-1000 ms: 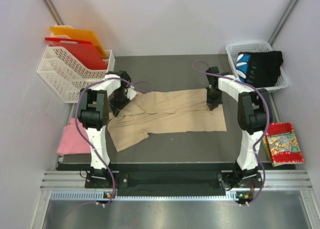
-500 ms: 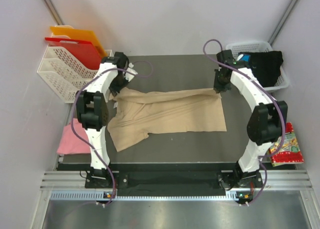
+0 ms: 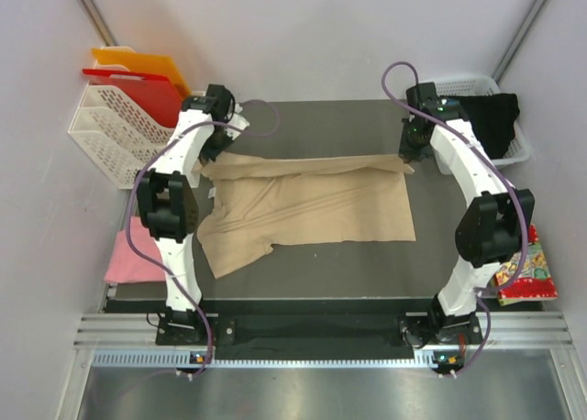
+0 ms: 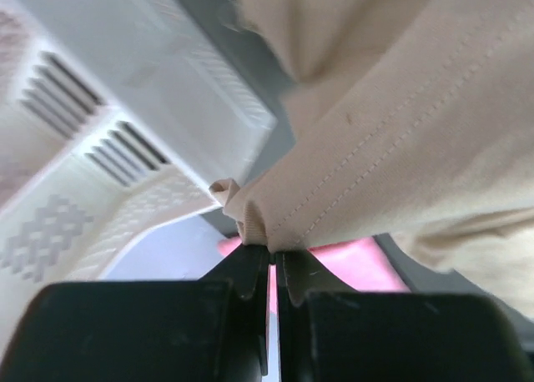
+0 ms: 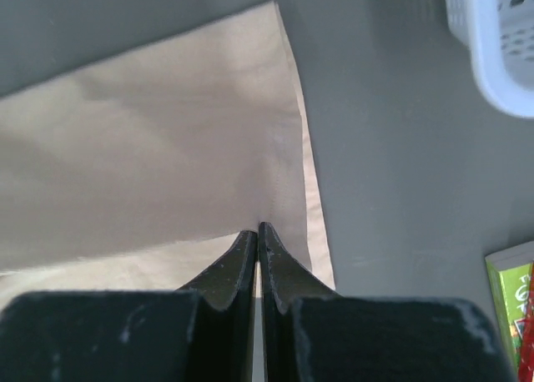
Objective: Fold and stack the t-shirts
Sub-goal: Fold the tshirt
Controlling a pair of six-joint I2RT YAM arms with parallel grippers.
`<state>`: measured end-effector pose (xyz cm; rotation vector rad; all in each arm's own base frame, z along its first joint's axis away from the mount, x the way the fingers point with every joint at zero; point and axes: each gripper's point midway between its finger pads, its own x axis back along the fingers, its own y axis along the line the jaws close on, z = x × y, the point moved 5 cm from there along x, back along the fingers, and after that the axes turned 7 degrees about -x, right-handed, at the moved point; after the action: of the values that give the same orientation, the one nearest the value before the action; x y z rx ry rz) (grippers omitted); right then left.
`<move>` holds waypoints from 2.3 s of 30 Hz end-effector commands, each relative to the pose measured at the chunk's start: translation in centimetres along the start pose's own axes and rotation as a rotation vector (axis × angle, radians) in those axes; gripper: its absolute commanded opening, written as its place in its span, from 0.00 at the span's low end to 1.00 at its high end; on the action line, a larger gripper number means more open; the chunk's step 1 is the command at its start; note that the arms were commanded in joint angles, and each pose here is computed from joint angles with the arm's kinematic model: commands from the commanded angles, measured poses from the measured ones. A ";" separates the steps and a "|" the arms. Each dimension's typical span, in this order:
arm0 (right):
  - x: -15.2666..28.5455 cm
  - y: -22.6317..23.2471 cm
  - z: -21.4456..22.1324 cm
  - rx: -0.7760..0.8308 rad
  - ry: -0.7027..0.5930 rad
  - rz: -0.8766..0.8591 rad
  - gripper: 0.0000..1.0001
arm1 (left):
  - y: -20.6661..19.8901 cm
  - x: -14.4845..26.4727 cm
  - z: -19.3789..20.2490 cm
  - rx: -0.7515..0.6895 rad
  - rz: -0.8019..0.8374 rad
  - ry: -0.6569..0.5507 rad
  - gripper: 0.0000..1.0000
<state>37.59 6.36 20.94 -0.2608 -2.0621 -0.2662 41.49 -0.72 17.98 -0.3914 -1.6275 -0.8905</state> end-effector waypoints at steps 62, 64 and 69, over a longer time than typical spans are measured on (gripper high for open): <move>-4.8 -1.5 -14.2 -0.231 -0.388 -0.064 0.00 | 16.4 -4.2 -11.2 0.097 -0.856 -0.159 0.02; -5.0 -1.5 -14.1 -0.225 -0.383 -0.070 0.00 | 17.1 -4.2 -10.6 0.188 -0.908 -0.152 0.02; -5.5 -1.3 -14.1 -0.222 -0.374 -0.090 0.00 | 18.7 -1.2 -10.2 0.362 -1.015 -0.239 0.04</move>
<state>50.28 3.14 20.81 -0.3030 -2.3309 -0.5450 61.74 -0.22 18.31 0.2663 -2.0545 -1.4013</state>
